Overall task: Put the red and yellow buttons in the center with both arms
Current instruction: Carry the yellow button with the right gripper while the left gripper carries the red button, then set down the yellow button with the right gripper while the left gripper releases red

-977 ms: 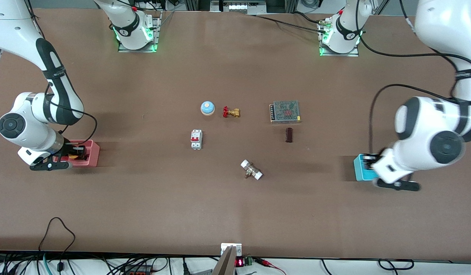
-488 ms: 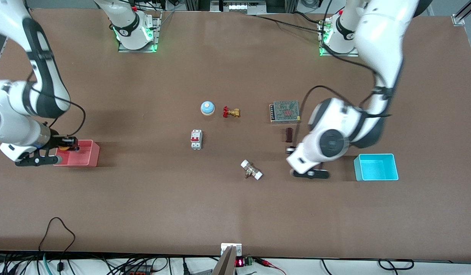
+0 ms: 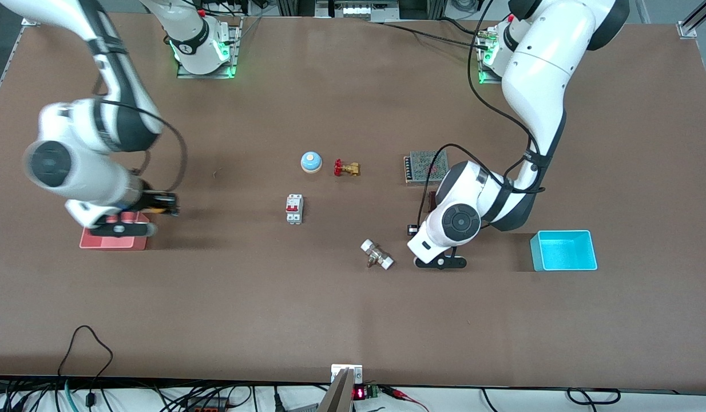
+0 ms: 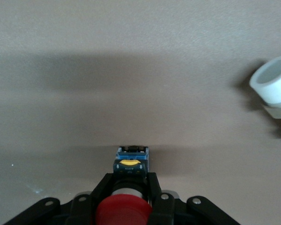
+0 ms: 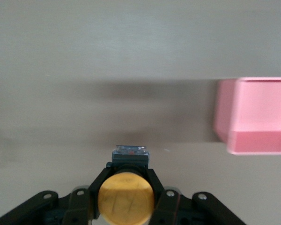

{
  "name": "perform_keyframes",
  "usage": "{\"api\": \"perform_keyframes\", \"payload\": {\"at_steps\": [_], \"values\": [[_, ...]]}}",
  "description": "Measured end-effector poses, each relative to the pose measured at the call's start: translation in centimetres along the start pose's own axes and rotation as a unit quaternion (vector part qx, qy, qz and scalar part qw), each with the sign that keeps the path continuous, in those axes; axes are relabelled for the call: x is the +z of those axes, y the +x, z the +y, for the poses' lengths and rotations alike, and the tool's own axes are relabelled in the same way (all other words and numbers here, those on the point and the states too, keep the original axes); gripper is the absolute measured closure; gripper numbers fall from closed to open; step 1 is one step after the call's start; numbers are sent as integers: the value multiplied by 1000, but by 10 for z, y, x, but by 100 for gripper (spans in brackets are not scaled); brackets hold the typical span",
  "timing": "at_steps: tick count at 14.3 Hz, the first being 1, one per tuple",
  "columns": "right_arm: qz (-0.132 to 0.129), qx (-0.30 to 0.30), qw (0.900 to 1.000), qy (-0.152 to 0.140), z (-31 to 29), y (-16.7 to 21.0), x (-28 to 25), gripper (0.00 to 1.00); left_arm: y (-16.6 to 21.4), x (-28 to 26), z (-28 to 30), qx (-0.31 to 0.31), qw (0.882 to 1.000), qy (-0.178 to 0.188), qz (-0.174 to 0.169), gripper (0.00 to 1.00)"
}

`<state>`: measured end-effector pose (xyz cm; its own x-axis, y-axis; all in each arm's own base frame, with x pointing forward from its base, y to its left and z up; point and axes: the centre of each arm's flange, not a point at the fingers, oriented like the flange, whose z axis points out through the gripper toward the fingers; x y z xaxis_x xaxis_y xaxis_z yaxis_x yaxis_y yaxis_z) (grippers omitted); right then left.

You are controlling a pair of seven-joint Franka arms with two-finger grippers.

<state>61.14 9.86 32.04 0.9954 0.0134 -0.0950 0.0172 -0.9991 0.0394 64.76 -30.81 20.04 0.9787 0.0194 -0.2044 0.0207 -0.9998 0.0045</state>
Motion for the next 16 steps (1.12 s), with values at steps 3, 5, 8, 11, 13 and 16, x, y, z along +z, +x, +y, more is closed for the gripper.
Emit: {"api": "perform_keyframes", "payload": {"at_steps": [3, 5, 8, 11, 13, 16], "values": [[11, -20, 1000, 2, -38, -1, 44, 63, 2, -2, -2, -2, 1000, 0, 3, 51], [12, -38, 999, -12, -44, 1, 65, 63, 3, -3, -2, -2, 1000, 0, 4, 34], [8, -42, 999, -14, -43, 2, 81, 63, 5, -9, -1, -2, 1000, -3, 9, 6], [7, -42, 999, -13, -44, 3, 86, 63, 10, -54, -3, -4, 999, -13, 43, 0], [4, -43, 999, -12, -44, 3, 91, 63, 13, -117, -27, 1, 997, -6, 82, 0], [2, -43, 999, -11, -44, 3, 96, 60, 8, -217, -100, 19, 993, 1, 120, 0]]}}
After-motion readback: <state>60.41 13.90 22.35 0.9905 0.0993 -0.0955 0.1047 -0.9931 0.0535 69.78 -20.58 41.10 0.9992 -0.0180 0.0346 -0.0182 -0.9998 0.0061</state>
